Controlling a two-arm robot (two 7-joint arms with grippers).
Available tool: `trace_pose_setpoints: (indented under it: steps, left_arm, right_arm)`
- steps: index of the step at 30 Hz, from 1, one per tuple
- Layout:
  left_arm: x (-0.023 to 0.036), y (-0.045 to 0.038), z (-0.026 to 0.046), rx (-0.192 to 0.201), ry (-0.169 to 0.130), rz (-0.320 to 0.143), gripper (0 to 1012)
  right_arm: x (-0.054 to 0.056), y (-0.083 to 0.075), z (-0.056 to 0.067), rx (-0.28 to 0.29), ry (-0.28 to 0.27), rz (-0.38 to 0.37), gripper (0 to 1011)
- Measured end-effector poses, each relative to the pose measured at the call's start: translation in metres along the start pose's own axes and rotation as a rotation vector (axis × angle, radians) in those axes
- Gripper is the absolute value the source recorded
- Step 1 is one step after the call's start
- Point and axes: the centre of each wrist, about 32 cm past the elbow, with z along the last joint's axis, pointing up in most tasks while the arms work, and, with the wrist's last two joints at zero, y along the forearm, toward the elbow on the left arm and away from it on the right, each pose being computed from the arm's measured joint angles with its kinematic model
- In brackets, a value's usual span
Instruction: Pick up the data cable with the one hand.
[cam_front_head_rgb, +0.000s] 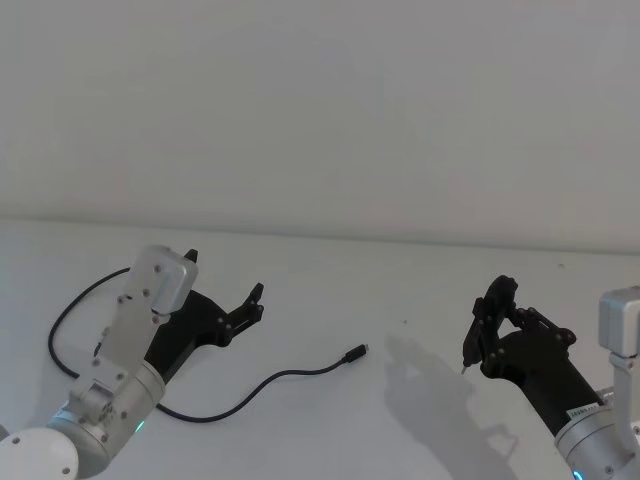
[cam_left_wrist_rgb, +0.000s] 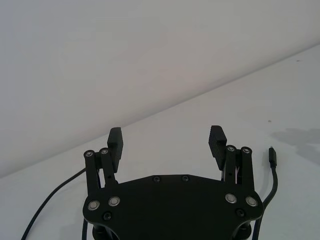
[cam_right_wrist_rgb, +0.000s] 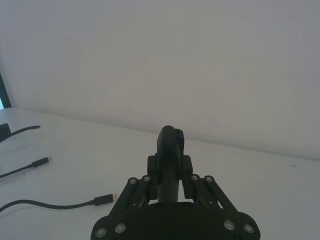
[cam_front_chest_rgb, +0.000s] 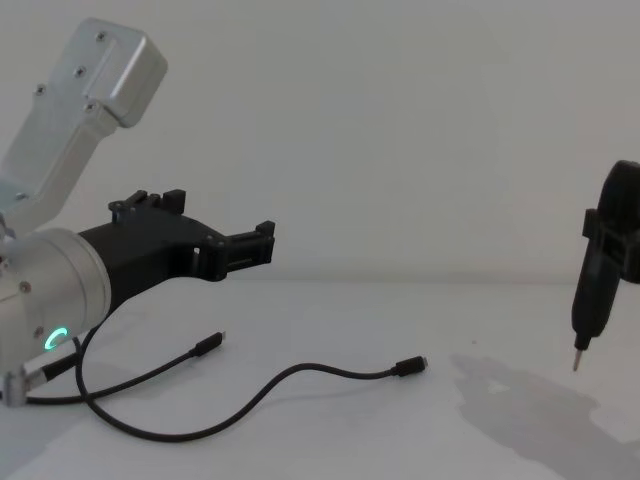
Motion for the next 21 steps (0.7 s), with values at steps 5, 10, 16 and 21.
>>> trace_pose_setpoints:
  steps: [5,10,16,21]
  left_arm:
    - [0.0,0.0,0.0,0.0,0.0,0.0,1002]
    - [0.0,0.0,0.0,0.0,0.0,0.0,1001]
    - [-0.0002,0.0,-0.0001,0.0,0.0,-0.001,1001]
    - [-0.0002,0.0,-0.0001,0.0,0.0,-0.001,1001]
  right_arm:
    - [0.0,0.0,0.0,0.0,0.0,0.0,274]
    - [0.0,0.0,0.0,0.0,0.0,0.0,274]
    - [0.0,0.0,0.0,0.0,0.0,0.0,274]
    - [0.0,0.0,0.0,0.0,0.0,0.0,275]
